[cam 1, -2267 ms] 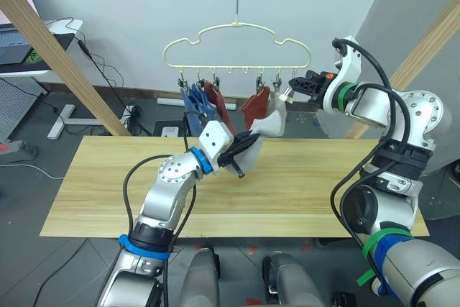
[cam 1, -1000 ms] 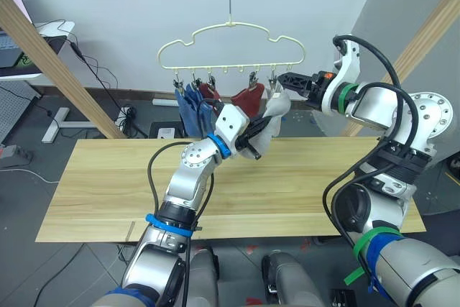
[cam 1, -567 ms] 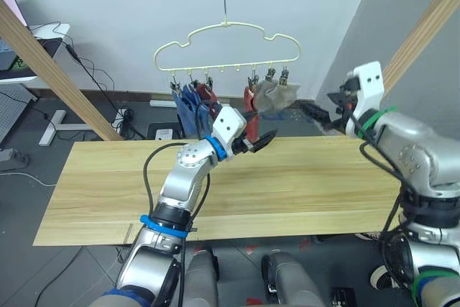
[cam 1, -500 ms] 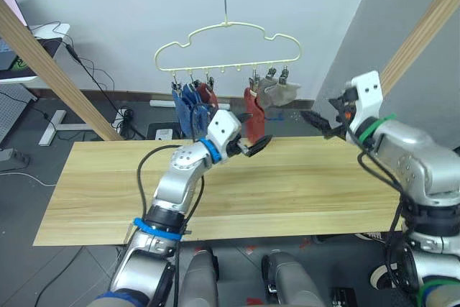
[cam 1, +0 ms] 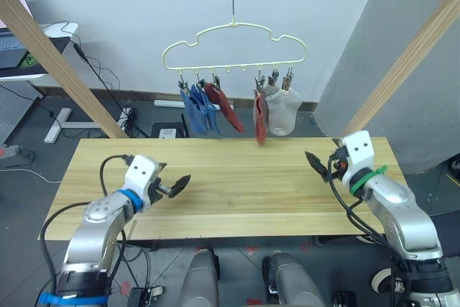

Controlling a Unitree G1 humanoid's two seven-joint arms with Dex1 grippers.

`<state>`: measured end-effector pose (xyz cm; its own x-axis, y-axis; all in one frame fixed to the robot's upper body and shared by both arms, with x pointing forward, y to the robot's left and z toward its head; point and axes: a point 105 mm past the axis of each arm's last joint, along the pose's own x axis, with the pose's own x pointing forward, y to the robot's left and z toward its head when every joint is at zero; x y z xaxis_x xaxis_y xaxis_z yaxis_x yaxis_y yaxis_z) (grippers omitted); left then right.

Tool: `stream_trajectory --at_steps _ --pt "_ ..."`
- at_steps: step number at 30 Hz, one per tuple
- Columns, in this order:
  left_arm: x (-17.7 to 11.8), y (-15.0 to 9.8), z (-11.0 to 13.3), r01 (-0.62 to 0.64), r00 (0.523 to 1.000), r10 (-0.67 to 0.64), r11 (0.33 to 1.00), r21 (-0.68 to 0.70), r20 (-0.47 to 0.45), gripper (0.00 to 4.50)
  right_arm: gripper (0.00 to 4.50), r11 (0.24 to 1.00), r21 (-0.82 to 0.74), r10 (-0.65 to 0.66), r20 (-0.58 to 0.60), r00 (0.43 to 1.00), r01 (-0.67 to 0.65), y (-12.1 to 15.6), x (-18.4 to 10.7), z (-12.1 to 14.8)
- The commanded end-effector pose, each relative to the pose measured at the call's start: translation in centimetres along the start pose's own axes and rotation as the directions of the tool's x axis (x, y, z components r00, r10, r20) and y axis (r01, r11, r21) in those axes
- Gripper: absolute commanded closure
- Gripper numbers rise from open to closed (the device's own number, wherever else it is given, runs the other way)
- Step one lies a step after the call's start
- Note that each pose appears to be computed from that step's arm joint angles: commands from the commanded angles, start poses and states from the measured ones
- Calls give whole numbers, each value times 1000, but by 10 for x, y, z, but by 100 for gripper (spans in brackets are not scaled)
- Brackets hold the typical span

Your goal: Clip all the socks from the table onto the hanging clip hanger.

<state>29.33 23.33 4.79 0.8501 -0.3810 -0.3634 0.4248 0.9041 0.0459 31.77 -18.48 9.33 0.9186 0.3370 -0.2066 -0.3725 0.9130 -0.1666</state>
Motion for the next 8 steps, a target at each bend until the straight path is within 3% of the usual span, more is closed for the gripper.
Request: stream_trajectory --at_steps 1,8 --pt "-11 4 0 -63 998 63 997 52 5 2 0 999 -9 -34 -15 999 34 -6 -10 -15" --pt "-20 2 -10 -100 995 101 992 73 -10 2 0 997 30 -67 -30 997 68 -11 -13 -25"
